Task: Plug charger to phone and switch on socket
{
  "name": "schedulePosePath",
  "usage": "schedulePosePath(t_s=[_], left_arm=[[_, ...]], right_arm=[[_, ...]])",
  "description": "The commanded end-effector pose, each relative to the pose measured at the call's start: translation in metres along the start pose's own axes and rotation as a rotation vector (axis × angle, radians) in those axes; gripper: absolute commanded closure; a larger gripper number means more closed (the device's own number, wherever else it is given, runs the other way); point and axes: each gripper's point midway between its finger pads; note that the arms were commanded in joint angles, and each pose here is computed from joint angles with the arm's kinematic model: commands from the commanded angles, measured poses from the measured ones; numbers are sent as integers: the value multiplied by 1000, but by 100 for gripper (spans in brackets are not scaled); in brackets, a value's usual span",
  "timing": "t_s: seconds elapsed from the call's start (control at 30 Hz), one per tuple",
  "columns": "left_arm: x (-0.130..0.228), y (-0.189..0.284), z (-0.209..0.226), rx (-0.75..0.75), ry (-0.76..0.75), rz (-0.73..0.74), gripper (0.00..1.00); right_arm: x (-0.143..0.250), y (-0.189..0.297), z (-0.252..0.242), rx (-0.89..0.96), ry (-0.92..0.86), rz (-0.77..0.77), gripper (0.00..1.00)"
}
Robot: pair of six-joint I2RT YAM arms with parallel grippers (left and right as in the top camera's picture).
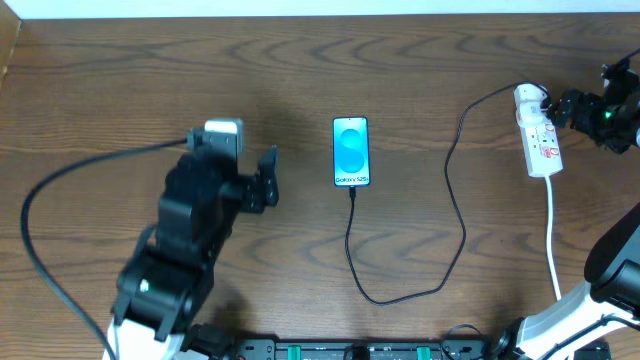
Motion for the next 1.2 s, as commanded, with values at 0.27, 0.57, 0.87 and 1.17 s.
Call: schedulePosePath(t_s=[0.27,0.57,0.87,1.17], left_arm=[[23,26,3,34,-247,-280,13],[49,34,25,-15,-232,-407,13],[75,36,41,-83,-221,-472,13],[99,15,45,-88,-219,-462,13]], right_arm=[[-5,6,0,1,-11,-18,1],[-5,6,0,1,-10,-18,1],[-5,6,0,1,-11,-18,1],[-5,6,0,1,-11,-18,1]])
Point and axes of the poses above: each gripper's point midway between its finger pads, its own y axis back along the fingers, its own z axis along the line the jaws close on, x = y × z, and after that the axes turned 4 degrees about -y, right-handed
